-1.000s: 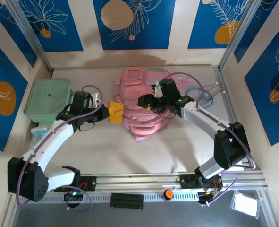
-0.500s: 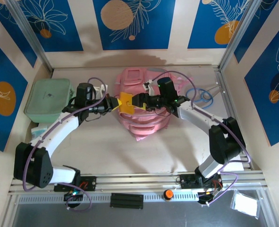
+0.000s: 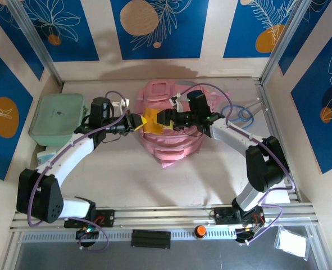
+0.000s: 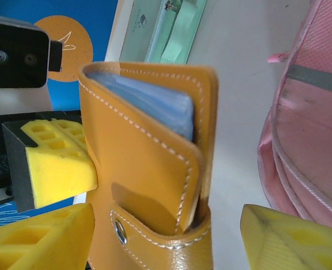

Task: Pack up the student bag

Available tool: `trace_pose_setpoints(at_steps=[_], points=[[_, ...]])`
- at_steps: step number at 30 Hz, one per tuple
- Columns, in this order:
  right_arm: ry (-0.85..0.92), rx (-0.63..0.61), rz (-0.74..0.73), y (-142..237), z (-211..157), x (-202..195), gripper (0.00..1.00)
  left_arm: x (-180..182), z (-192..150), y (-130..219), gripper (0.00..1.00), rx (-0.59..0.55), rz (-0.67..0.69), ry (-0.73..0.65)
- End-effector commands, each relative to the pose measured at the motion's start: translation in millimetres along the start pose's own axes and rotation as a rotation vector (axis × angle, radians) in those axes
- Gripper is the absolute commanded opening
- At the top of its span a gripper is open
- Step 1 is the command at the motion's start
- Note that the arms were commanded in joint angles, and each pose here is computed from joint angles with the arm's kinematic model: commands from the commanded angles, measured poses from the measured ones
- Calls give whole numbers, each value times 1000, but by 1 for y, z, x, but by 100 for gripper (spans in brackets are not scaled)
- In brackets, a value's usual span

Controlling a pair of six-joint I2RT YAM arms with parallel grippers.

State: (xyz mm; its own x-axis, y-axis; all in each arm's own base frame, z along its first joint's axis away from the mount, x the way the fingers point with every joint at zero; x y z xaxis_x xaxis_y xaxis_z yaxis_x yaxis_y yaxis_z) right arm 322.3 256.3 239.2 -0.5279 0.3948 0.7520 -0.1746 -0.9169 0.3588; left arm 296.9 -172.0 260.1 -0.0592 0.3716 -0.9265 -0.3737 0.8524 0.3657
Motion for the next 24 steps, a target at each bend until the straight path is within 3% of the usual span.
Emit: trace_pose_setpoints(at_steps=[1, 6, 12, 14, 20, 24], points=[[42, -5, 85, 4, 9, 14, 67, -11, 4, 1, 0, 16, -50, -27], [83, 8, 168, 4, 12, 27, 51, -9, 6, -2, 4, 20, -43, -18], [81, 9, 190, 8, 14, 31, 17, -5, 9, -2, 21, -3, -4, -23], [81, -6, 178, 10, 14, 31, 6, -5, 10, -2, 32, -12, 11, -42], [96, -97, 30, 36, 15, 25, 4, -6, 11, 4, 64, -86, 164, -158], [46, -187, -131, 70, 15, 6, 4, -20, 4, -6, 76, -97, 255, -342]])
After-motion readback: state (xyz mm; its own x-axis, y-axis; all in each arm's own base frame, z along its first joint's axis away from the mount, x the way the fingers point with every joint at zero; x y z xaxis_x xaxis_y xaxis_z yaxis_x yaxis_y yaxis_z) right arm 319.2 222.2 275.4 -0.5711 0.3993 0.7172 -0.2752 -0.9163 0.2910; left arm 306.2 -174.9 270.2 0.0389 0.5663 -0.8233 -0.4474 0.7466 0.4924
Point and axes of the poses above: each hand's point on the last joint's axis, 136 mm out from that joint toward the fingers, its own y axis back along the fingers, its own x axis along the line the jaws close on, z = x × y, the point moved 7 cm from there along y, back along the fingers, and after that the axes turned 13 degrees about y, right-handed, at the moved point
